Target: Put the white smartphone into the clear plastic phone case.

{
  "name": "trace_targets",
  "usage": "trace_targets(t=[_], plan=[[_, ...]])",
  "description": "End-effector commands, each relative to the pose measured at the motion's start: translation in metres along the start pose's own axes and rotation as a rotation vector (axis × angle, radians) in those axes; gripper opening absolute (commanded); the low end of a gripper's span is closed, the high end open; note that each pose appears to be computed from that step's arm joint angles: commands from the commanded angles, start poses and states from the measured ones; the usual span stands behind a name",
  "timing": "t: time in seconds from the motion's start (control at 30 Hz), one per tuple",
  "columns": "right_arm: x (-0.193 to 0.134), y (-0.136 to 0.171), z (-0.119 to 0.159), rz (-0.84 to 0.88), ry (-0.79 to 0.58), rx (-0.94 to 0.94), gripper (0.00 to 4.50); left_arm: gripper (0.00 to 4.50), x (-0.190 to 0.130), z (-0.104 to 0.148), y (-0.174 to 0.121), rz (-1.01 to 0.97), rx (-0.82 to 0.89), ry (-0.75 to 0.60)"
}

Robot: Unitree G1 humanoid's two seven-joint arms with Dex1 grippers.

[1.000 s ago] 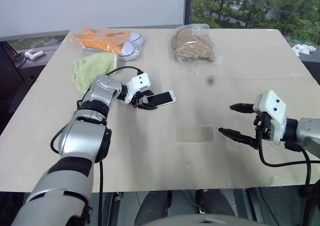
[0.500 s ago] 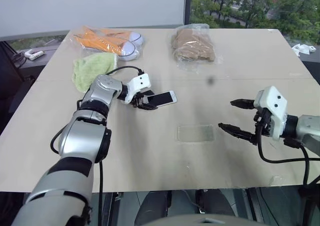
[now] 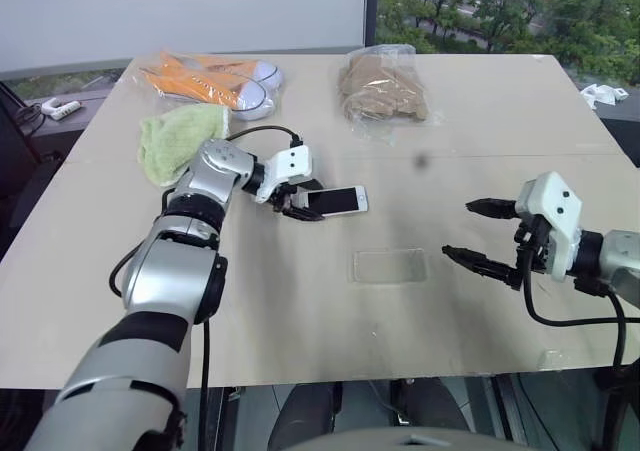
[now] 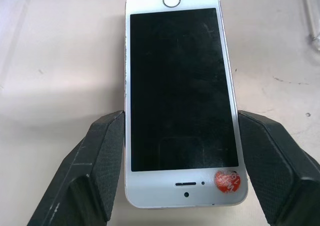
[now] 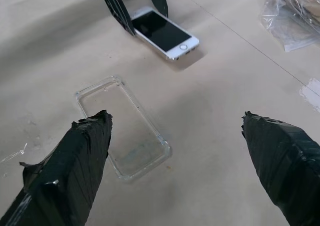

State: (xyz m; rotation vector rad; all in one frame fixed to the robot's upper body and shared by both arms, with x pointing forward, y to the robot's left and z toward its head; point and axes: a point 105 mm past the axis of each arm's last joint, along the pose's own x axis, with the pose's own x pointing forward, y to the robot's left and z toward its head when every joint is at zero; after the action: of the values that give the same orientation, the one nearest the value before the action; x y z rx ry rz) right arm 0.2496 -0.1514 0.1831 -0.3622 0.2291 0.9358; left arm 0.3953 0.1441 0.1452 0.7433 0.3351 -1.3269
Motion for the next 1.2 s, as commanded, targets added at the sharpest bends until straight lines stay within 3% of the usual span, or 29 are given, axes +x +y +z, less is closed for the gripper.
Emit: trace_targets(t=[0.03, 0.2, 0.4, 0.57, 0.83, 1.2], plan=[[-0.011, -0.005, 0.004, -0.030, -0.002, -0.049, 4.50, 2.90, -0.014, 0.034, 0.006, 0.006, 0.117, -0.088], [-0.020, -0.004, -0.009, -0.034, 0.029, -0.055, 4.50, 2.90, -0.003, 0.047, -0.015, -0.037, 0.146, -0.149], [-0.025, -0.001, -0.021, -0.039, 0.043, -0.081, 4.50, 2.90, 0.029, 0.071, -0.074, -0.080, 0.112, -0.252], [-0.025, 0.004, -0.027, -0.023, 0.066, -0.087, 4.50, 2.90, 0.049, 0.077, -0.096, -0.034, 0.036, -0.241], [-0.025, 0.005, -0.032, -0.033, 0.068, -0.087, 4.50, 2.90, 0.061, 0.068, -0.120, -0.084, 0.042, -0.113], [-0.027, 0.006, -0.027, -0.026, 0.043, -0.087, 4.50, 2.90, 0.073, 0.066, -0.119, -0.075, 0.035, -0.112]])
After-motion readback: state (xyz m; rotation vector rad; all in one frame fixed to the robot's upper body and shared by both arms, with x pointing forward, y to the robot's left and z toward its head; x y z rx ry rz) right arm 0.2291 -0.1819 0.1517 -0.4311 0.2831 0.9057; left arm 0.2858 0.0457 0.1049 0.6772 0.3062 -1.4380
